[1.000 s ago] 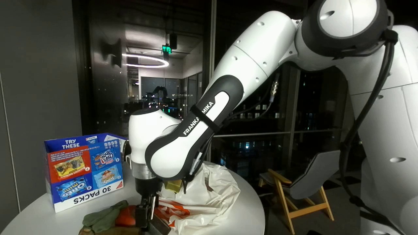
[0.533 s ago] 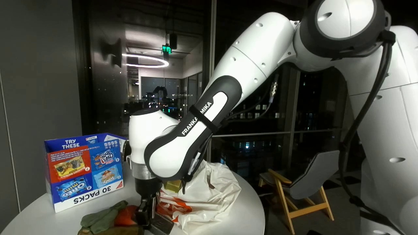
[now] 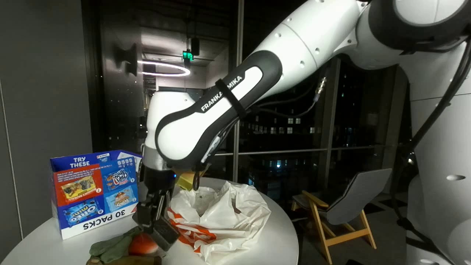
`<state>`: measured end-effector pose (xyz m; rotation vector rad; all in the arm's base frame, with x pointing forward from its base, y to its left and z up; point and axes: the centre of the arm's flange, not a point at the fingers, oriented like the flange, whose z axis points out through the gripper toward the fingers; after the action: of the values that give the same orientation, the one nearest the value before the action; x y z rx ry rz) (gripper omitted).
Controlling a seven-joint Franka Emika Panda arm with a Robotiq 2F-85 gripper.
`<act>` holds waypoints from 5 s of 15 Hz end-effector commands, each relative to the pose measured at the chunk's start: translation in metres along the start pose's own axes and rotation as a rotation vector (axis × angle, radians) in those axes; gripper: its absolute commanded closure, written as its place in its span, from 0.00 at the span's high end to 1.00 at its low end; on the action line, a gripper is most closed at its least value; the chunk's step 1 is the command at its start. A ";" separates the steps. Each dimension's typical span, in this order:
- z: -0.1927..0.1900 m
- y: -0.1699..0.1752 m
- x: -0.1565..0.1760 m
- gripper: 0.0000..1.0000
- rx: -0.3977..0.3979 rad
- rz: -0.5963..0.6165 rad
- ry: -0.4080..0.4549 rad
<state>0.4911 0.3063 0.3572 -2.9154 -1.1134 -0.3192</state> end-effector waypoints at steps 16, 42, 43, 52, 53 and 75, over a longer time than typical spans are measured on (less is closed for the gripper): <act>-0.016 0.134 -0.023 0.33 -0.363 0.166 0.017; -0.029 -0.016 0.006 1.00 0.195 -0.024 0.041; -0.028 -0.013 0.005 1.00 0.195 -0.020 0.040; 0.055 -0.050 0.013 1.00 0.248 -0.142 0.027; 0.064 -0.052 0.013 1.00 0.243 -0.156 0.016; 0.068 -0.027 0.016 0.03 0.172 -0.230 -0.009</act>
<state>0.4942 0.3402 0.2694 -2.6743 -1.4350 -0.1615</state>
